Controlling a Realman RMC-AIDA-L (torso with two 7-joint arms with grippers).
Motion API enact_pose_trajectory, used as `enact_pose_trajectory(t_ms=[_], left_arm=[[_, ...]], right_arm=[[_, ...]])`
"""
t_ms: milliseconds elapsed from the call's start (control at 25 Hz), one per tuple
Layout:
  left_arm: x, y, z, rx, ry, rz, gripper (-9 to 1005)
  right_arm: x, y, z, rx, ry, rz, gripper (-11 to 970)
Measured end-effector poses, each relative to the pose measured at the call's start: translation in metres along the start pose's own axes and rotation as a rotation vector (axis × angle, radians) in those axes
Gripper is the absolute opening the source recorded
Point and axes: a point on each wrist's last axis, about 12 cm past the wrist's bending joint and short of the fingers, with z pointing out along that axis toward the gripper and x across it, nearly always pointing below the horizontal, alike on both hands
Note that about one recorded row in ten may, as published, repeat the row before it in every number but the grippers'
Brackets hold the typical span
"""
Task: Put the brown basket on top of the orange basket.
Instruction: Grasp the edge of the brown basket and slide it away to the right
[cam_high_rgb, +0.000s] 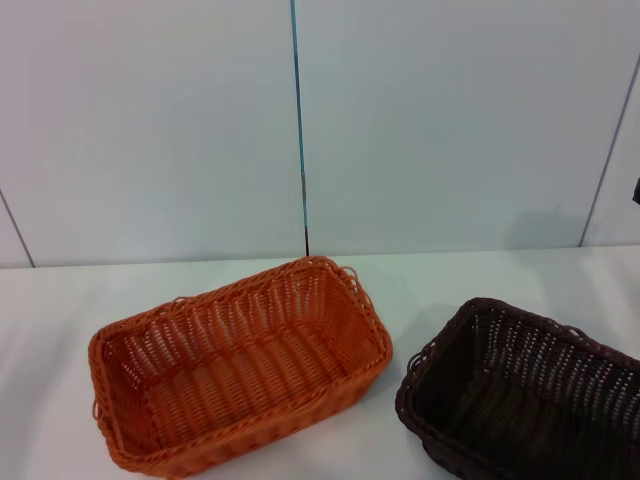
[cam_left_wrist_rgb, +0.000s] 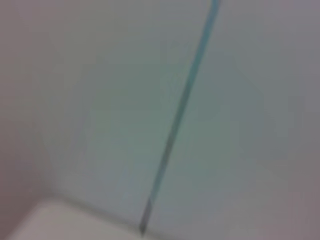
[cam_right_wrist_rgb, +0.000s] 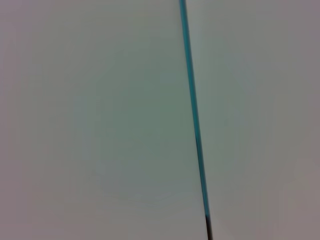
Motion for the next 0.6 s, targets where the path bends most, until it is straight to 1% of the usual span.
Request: enact_pose_trajectory(t_ms=[80, 200, 320, 400, 520, 600], left_arm=[[0.0, 0.007, -0.001, -0.01, -0.06, -0.022, 867], [0.0, 0.022, -0.004, 0.008, -0.107, -0.1, 867], [0.0, 0.037, -0.01, 0.085, -0.146, -0.207, 866], [0.001, 0.051, -0.016, 0.167, -0.184, -0.293, 866], [-0.001, 0.062, -0.025, 0.249, -0.219, -0.354, 866], [-0.003, 0.066, -0.03, 0.269, -0.229, -0.358, 866]], right_arm=[[0.0, 0.0, 0.0, 0.001, 0.0, 0.001, 622], [-0.001, 0.001, -0.001, 0.002, 0.0, 0.003, 622], [0.0, 0.002, -0.002, 0.008, 0.005, 0.002, 622], [0.002, 0.002, -0.003, 0.021, 0.012, 0.003, 622], [0.004, 0.003, -0.005, 0.041, 0.026, 0.025, 622], [0.007, 0.003, -0.007, 0.052, 0.037, 0.057, 622]])
